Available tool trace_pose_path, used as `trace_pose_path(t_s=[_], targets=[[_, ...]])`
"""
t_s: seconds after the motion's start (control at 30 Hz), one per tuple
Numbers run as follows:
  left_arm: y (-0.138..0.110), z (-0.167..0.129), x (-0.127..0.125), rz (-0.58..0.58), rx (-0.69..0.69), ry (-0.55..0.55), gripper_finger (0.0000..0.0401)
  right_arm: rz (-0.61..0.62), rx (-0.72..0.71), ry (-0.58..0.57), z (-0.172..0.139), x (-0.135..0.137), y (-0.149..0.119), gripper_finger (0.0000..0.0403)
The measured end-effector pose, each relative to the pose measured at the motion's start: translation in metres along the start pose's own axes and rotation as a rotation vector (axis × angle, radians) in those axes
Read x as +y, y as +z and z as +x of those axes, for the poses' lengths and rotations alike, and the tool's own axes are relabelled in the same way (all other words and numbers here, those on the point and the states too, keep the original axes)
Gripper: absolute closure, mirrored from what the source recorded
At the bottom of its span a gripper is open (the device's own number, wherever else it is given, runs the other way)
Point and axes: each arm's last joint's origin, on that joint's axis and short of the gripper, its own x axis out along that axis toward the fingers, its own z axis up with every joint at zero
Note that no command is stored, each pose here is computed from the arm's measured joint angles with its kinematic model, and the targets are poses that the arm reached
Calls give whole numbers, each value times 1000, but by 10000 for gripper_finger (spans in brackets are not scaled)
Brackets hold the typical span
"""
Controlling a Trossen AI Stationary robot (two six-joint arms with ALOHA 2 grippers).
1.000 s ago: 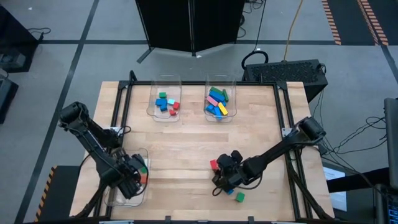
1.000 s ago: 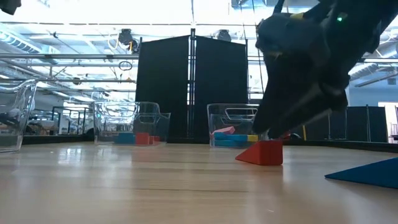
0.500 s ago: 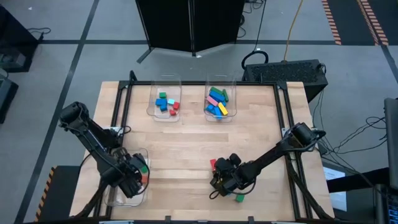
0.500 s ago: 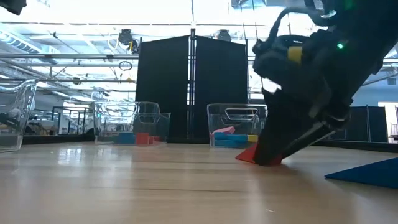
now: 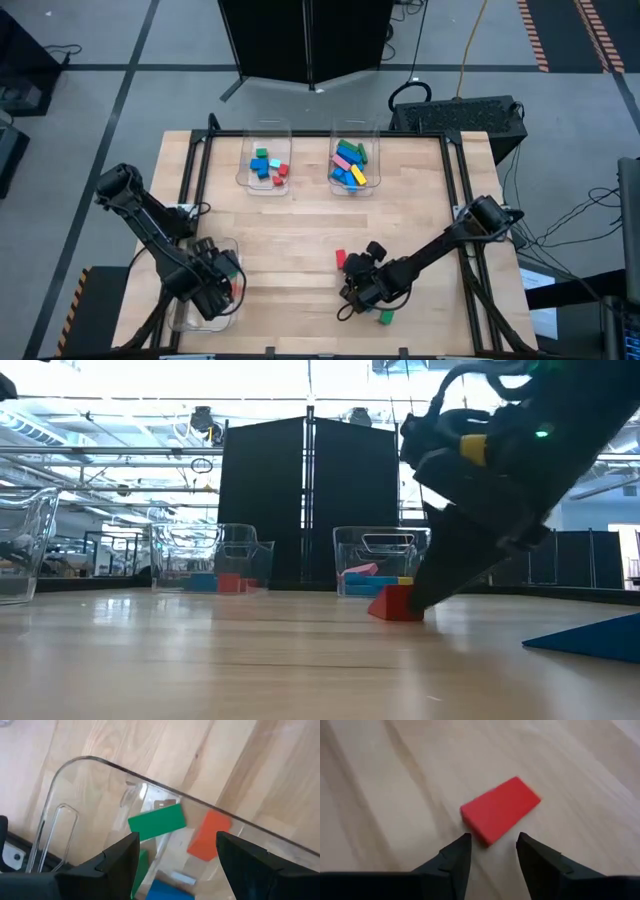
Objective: Sort blocks by size
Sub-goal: Put the red triangular block into the bottom transparent bin
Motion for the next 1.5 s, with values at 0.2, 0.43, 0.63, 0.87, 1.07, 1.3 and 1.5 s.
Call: trace_pose_path(t_s=[0.2,0.43,0.63,0.87,1.07,1.3,1.5], targets=[[4,-9,-3,-5,-15,-26,138,26,15,-70,5,-10,4,252],[6,-17,-4,-7,-27,-42,138,-22,109,-325,-11,-35,-15,252],[10,-27,1,1,-139,35,138,-80,49,-146,-24,-14,-19,252],[18,-41,-2,-26,-283,20,138,-68,-183,-95,-26,-5,-33,252],[24,-43,0,-40,-439,64,138,24,-230,-54,-17,-13,-47,234],[37,-42,4,-85,-534,105,138,23,-238,30,-6,-9,-35,162],[51,-40,11,-140,-562,146,138,77,-210,3,9,-18,-17,128]])
